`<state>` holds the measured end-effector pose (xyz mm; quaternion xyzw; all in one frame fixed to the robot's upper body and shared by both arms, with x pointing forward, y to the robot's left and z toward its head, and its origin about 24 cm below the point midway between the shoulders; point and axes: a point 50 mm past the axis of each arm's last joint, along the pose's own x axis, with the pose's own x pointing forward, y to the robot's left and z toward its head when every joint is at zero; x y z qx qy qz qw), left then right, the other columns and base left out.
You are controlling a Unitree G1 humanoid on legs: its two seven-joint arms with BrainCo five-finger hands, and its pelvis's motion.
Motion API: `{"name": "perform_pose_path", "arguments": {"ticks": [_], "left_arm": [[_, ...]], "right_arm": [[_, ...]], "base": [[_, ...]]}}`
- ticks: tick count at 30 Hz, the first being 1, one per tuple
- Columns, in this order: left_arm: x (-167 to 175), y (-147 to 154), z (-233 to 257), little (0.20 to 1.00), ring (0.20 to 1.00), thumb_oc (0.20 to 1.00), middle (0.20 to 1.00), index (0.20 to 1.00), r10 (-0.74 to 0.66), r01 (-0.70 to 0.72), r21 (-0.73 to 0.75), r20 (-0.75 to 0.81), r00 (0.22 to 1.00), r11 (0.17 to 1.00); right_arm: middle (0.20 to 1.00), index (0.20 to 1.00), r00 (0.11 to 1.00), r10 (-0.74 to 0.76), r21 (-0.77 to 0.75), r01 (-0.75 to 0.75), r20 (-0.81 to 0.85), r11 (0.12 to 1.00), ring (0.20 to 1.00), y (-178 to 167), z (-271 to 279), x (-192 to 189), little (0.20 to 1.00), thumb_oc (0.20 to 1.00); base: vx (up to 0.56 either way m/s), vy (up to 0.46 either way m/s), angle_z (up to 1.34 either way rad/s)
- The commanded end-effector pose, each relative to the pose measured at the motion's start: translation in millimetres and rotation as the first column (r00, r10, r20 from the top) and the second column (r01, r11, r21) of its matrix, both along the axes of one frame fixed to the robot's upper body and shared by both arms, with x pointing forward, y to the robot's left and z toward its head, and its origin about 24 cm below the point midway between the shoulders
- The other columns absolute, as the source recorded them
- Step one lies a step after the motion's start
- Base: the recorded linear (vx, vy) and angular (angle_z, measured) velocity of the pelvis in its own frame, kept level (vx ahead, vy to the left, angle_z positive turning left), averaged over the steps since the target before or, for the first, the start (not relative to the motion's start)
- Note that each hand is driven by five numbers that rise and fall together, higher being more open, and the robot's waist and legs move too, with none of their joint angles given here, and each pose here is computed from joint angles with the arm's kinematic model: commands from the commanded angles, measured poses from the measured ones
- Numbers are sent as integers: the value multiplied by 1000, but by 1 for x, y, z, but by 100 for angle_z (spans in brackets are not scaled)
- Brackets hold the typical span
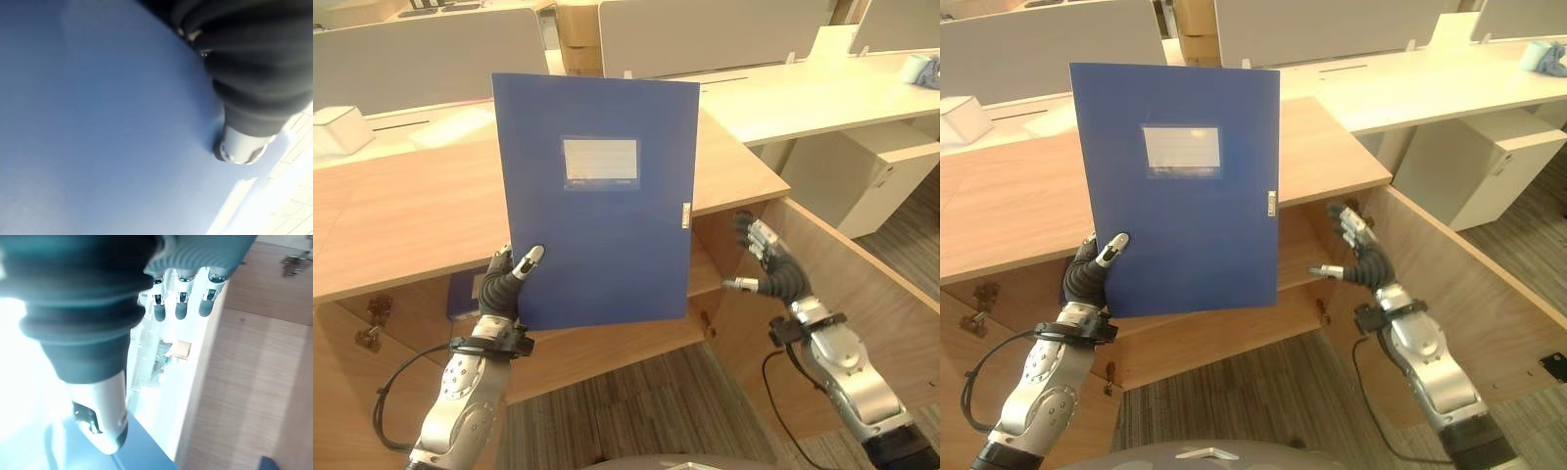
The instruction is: Put the empty folder in the office cabinet
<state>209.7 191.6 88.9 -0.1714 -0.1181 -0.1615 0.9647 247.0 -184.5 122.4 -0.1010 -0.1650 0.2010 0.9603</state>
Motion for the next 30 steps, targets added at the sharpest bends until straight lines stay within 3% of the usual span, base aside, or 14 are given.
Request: {"name": "perform_pose_path", "arguments": {"ticks": [1,10,18,30], "left_arm": [[12,8,23,200,200,200,200,200,4,-9,40,125,992,999],[15,5,26,200,200,200,200,200,-38,25,100,126,991,995],[17,2,30,200,200,200,200,200,-80,55,185,130,988,981],[25,-2,43,200,200,200,200,200,-40,8,162,196,980,987]], "right_arm": [[1000,1000,984,-45,97,29,170,995,1000,-9,37,10,1000,1000],[1000,1000,968,28,139,-64,251,988,1000,1,81,35,1000,1000],[1000,1000,946,320,151,-324,55,934,1000,42,62,35,1000,1000],[1000,1000,926,374,283,-345,-55,895,1000,72,36,40,1000,1000]], "base": [[0,0,0],[1,-1,1],[10,1,0],[-3,-1,0]]}}
